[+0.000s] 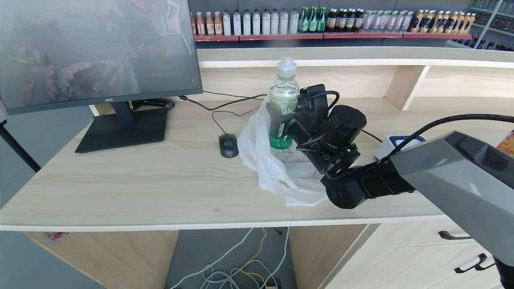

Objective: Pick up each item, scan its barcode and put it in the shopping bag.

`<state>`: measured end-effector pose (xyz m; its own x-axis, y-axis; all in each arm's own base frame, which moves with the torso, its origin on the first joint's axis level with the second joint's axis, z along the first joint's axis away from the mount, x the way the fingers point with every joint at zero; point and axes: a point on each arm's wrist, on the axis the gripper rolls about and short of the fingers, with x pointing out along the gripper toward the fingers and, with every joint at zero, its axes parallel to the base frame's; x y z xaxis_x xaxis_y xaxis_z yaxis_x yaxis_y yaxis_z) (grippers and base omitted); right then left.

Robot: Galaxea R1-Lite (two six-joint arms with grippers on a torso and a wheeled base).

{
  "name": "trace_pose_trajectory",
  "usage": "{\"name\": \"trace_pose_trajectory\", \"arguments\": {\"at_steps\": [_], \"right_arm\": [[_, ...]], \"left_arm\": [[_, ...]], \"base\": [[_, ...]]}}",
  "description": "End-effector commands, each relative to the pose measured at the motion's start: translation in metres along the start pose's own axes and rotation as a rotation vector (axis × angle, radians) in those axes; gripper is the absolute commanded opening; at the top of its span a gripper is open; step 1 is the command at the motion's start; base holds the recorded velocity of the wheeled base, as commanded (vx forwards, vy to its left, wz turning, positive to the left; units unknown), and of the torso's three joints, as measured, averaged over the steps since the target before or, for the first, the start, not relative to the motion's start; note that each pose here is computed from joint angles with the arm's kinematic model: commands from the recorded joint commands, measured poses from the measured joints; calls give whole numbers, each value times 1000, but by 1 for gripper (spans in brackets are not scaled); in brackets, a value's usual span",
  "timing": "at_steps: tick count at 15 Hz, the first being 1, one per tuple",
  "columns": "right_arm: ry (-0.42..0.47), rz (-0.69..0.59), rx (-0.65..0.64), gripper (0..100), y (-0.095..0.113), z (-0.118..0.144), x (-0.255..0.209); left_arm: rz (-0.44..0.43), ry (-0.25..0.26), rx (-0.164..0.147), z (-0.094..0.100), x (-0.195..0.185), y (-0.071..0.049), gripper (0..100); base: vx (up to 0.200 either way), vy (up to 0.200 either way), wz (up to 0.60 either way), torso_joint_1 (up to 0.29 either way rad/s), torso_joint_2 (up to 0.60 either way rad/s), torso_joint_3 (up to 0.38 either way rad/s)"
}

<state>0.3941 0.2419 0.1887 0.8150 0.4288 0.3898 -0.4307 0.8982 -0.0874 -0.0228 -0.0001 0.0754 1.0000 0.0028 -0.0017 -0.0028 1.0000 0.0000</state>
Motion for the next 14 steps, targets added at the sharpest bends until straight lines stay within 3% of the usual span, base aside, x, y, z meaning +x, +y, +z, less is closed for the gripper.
{"name": "trace_pose_trajectory", "arguments": {"at_steps": [1, 8, 9, 14], "right_arm": [[12, 1, 0, 0, 1, -5, 0], [11, 2, 0, 0, 0, -3, 0], [11, 2, 0, 100, 0, -3, 0], [5, 3, 1, 100, 1, -1, 0]], "left_arm": [[0, 0, 0, 0, 0, 0, 100], [0, 0, 0, 0, 0, 0, 100], [0, 0, 0, 0, 0, 0, 100], [0, 0, 0, 0, 0, 0, 100]], "base": [[0, 0, 0, 0, 0, 0], [0, 0, 0, 0, 0, 0], [0, 0, 0, 0, 0, 0], [0, 0, 0, 0, 0, 0]]}}
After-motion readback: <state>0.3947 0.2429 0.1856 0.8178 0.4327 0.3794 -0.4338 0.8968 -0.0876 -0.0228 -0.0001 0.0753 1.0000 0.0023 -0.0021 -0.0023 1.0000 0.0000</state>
